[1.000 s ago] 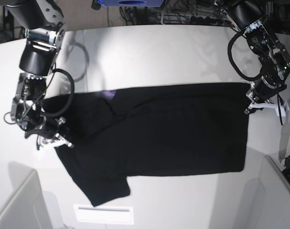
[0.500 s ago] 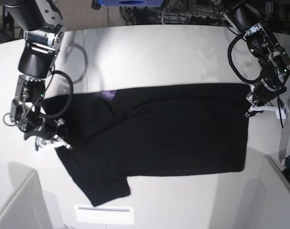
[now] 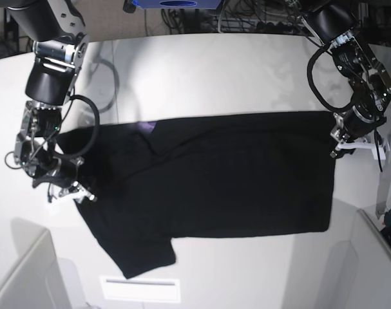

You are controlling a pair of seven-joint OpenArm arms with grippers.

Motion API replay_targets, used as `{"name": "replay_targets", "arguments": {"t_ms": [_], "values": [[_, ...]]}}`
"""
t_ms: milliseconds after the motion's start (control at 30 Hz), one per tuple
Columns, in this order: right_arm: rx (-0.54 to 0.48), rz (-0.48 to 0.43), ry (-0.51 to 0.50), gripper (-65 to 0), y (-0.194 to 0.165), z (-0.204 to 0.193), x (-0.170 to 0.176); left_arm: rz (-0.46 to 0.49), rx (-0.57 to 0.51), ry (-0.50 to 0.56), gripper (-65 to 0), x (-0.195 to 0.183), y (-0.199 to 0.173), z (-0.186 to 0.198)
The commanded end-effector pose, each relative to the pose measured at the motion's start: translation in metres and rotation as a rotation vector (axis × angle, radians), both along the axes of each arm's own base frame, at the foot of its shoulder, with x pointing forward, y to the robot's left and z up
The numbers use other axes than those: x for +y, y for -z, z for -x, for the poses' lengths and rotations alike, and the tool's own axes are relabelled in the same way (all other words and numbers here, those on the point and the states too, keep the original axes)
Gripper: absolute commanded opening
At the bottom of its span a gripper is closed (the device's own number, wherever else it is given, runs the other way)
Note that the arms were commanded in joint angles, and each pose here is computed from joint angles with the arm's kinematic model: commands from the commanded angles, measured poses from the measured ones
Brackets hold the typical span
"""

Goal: Fold the T-shirt properly
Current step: 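Lift the shoulder edge with both grippers and pull it toward the hem, then drag the held shoulder edge back toward the robot with both grippers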

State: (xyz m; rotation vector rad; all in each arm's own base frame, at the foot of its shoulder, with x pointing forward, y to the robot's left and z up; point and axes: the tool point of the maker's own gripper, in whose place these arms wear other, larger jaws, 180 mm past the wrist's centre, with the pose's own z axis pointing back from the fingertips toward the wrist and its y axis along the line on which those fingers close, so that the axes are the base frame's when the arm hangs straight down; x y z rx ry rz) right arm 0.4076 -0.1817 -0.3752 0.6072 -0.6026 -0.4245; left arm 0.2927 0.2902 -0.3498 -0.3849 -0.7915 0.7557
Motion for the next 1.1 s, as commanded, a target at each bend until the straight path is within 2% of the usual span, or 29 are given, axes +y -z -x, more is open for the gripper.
{"name": "replay_targets", "arguments": {"t_ms": [0, 100, 167, 200, 300, 400, 567, 667, 767, 867, 933, 1067], "values": [[-0.082, 0.002, 0.030, -37.2, -0.025, -0.013, -0.012, -0.027, -0.058, -0.018, -41.5, 0.011, -0.018, -0.007], [-0.159, 0.010, 0.071, -36.8, -0.046, -0.009, -0.020, -0.027, -0.085, -0.084, -24.0, 0.028, -0.025, 0.001], [-0.214, 0.033, 0.093, -36.8, -0.063, 0.000, -0.027, -0.048, -0.112, -0.121, -16.8, 0.040, -0.036, 0.007], [-0.231, 0.047, 0.096, -36.8, -0.068, 0.007, -0.029, -0.063, -0.117, -0.127, -15.1, 0.043, -0.039, 0.011], [-0.289, 0.083, 0.114, -36.8, -0.083, 0.038, -0.025, -0.069, -0.120, -0.123, -14.8, 0.043, -0.032, 0.039], [-0.299, 0.104, 0.149, -36.0, -0.082, 0.079, -0.015, -0.013, -0.089, -0.171, -14.8, 0.047, -0.010, 0.073], [-0.182, 0.057, 0.216, -35.7, -0.047, 0.134, -0.002, 0.070, -0.005, -0.209, -14.8, 0.044, 0.028, 0.094], [-0.146, 0.049, 0.231, -35.7, -0.035, 0.148, 0.000, 0.105, 0.006, -0.217, -14.8, 0.042, 0.037, 0.092], [-0.137, 0.046, 0.322, -35.4, -0.028, 0.150, -0.012, 0.149, -0.010, -0.224, -14.8, 0.039, 0.042, 0.078], [-0.095, 0.030, 0.407, -29.4, -0.015, 0.152, -0.023, 0.182, -0.016, -0.232, -14.8, 0.037, 0.047, 0.070], [-0.067, 0.016, 0.421, -26.4, -0.004, 0.154, -0.024, 0.174, -0.008, -0.230, -14.8, 0.037, 0.048, 0.065], [-0.011, -0.034, 0.431, -26.3, 0.020, 0.147, -0.021, 0.118, 0.032, -0.229, -14.8, 0.042, 0.051, 0.056]]}}
